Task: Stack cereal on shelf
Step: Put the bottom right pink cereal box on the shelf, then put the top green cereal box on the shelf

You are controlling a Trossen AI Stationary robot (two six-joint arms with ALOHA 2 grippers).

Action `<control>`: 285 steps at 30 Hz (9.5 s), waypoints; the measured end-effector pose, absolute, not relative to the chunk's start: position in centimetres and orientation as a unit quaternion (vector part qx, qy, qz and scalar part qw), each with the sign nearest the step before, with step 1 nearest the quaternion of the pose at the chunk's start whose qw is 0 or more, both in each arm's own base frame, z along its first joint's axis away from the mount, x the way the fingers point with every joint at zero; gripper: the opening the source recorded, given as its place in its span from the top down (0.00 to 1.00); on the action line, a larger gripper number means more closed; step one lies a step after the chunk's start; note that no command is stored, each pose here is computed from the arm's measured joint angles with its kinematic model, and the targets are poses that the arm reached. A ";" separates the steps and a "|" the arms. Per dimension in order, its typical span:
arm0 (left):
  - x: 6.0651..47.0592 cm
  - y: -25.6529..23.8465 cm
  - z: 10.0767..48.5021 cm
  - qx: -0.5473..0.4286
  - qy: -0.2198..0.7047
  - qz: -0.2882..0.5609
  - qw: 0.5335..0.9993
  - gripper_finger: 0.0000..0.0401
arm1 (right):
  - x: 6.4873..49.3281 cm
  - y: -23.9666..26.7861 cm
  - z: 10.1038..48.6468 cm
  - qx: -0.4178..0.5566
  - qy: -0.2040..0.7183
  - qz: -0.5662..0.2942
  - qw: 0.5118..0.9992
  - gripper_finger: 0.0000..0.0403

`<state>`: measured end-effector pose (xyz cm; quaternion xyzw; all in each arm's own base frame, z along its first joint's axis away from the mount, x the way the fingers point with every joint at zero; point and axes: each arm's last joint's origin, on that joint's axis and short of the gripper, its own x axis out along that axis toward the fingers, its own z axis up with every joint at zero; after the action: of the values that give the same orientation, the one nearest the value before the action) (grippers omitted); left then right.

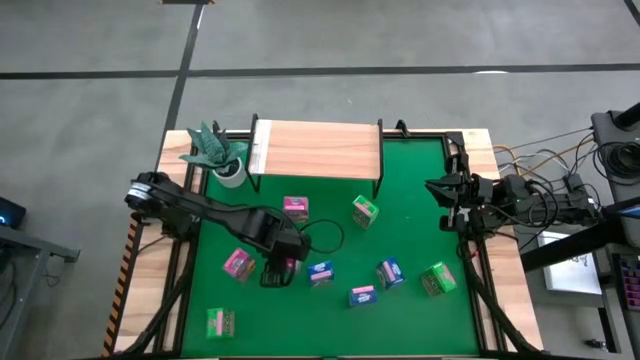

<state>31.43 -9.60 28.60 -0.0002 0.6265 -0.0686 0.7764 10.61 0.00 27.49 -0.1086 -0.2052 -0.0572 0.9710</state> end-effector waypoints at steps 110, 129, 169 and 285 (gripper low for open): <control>30.6 16.9 32.8 0.107 0.672 0.220 0.699 0.99 | 10.6 -0.1 27.4 -0.127 -0.201 -0.070 0.969 0.93; 29.8 19.2 31.7 0.126 0.675 0.287 0.668 1.00 | 10.6 -0.1 27.5 -0.133 -0.204 -0.072 0.967 0.93; 31.7 14.5 34.6 0.090 0.561 0.261 0.780 1.00 | 10.6 -0.1 27.5 -0.134 -0.204 -0.072 0.967 0.93; 17.0 -3.2 29.0 0.153 0.141 0.133 0.969 1.00 | 30.0 1.5 23.6 0.128 0.511 -0.284 0.801 0.63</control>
<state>17.02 -3.19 29.04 0.1533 0.1405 0.1334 0.9690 30.02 1.53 23.65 0.1277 0.5107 -0.2845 0.8012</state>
